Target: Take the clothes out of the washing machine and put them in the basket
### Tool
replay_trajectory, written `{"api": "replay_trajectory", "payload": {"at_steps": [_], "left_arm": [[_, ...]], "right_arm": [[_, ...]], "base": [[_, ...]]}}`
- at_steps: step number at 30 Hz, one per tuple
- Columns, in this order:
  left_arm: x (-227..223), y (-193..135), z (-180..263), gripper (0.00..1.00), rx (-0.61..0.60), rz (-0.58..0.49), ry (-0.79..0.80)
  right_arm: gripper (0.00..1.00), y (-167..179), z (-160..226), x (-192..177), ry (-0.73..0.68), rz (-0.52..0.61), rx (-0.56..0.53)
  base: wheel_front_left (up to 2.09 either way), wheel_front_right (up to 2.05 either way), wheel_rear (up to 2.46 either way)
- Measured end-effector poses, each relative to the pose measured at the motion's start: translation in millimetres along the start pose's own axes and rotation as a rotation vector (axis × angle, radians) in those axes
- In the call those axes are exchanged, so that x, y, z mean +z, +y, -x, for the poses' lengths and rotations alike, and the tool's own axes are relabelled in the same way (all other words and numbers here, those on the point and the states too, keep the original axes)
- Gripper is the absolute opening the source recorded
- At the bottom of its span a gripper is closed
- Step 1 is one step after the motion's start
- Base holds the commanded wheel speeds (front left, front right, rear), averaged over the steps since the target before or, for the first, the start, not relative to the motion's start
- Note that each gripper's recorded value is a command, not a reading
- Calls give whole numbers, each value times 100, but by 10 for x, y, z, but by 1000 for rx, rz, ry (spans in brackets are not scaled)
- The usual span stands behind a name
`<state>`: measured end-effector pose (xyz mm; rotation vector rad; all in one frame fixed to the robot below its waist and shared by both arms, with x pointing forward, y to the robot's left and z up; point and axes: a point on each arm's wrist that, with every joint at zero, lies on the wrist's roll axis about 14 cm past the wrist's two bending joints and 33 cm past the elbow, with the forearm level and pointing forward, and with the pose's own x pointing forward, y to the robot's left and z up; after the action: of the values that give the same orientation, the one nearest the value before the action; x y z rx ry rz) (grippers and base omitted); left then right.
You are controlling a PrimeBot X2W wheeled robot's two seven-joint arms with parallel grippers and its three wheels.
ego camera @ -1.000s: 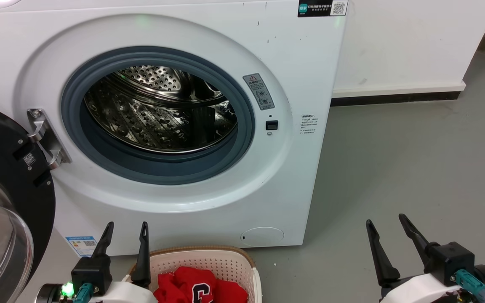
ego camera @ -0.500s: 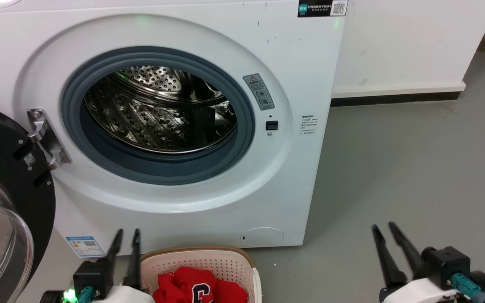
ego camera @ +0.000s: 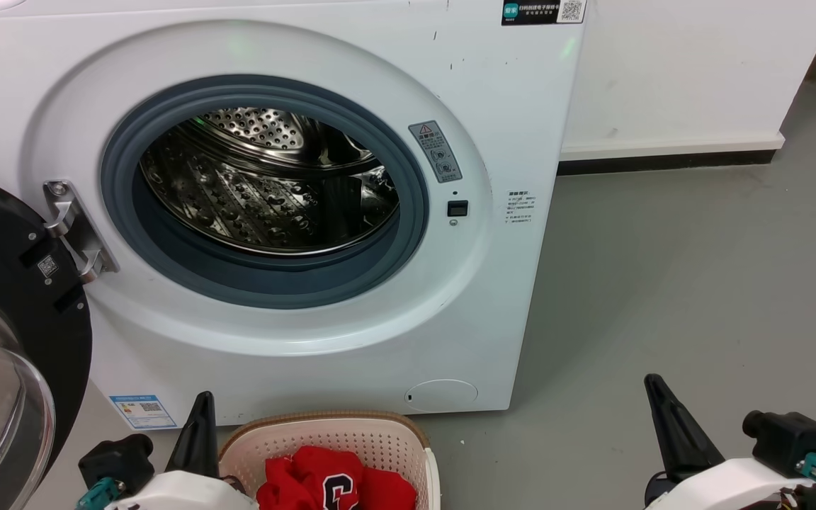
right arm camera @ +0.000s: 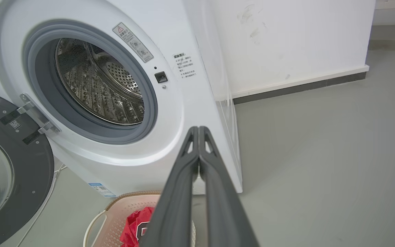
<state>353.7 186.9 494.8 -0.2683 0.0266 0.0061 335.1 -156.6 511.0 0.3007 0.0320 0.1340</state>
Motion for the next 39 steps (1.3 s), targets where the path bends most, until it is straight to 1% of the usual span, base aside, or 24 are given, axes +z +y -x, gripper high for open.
{"api": "replay_trajectory", "payload": {"at_steps": [5,6,7,22,39], "left_arm": [[-12,15,-14,0,10,94,10],[2,12,-36,0,11,130,9],[2,12,-36,0,11,130,9],[-13,59,-88,0,32,376,29],[-7,75,-147,0,37,610,39]], "right_arm": [[0,-31,-25,0,-3,-95,-7],[0,-38,-47,19,-8,-127,-7],[0,-38,-47,19,-8,-127,-7],[0,-130,-122,33,-22,-366,-27],[0,-234,-192,40,-37,-594,-51]], "base": [[0,0,0],[0,0,0],[0,0,0],[0,0,0],[0,0,0]]}}
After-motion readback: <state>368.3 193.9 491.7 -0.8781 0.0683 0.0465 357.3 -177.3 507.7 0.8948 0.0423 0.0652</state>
